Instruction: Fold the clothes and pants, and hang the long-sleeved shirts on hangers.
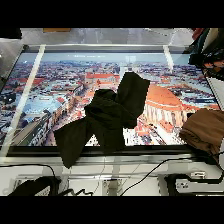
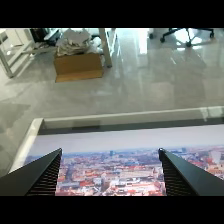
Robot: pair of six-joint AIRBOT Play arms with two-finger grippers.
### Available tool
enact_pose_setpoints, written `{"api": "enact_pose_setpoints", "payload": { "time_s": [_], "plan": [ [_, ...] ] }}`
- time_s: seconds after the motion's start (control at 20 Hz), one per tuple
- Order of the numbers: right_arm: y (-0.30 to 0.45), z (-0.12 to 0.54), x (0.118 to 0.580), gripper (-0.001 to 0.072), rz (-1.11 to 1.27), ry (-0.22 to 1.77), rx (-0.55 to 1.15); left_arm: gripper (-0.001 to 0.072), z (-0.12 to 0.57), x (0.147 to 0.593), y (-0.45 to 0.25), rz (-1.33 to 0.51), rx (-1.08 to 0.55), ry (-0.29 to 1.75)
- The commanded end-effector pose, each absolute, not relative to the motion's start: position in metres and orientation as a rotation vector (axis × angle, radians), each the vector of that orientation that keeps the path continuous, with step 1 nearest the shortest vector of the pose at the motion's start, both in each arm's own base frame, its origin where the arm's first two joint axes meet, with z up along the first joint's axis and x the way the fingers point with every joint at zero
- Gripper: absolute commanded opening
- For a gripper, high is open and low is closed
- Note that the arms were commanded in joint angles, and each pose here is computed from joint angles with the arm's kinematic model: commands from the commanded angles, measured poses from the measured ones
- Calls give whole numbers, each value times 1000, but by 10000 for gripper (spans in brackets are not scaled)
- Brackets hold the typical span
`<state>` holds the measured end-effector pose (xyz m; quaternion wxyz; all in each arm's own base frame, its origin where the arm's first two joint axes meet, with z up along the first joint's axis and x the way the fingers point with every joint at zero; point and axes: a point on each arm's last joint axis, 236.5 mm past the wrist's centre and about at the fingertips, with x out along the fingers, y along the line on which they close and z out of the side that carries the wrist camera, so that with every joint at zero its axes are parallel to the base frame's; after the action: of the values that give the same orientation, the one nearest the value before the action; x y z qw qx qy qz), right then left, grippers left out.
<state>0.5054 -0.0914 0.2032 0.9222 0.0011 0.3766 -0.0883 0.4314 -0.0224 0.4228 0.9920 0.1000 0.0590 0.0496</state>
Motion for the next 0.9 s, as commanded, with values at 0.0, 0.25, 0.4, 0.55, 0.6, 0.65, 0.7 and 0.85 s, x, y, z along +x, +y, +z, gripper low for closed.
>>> {"api": "enact_pose_setpoints", "payload": {
  "time_s": [0.0, 0.25, 0.4, 0.55, 0.6, 0.65, 0.7, 0.85],
  "plan": [
    [-91, 204, 505, 23, -181, 772, 2, 705, 422, 432, -22, 100, 201, 119],
    [-91, 204, 505, 23, -181, 773, 2, 706, 422, 432, -22, 100, 201, 119],
    [-91, 204, 505, 23, -181, 773, 2, 705, 422, 432, -22, 100, 201, 119],
    [-91, 204, 505, 23, -180, 772, 4, 705, 422, 432, -22, 100, 201, 119],
    [-90, 204, 506, 23, -177, 772, 8, 706, 422, 432, -22, 100, 201, 119],
    [-88, 204, 506, 23, -169, 770, 15, 705, 422, 432, -22, 100, 201, 119],
    [-81, 205, 508, 23, -147, 763, 38, 705, 422, 432, -22, 100, 201, 119],
    [-38, 197, 496, 23, -6, 830, 175, 705, 422, 432, -22, 100, 201, 119]
  ]
}}
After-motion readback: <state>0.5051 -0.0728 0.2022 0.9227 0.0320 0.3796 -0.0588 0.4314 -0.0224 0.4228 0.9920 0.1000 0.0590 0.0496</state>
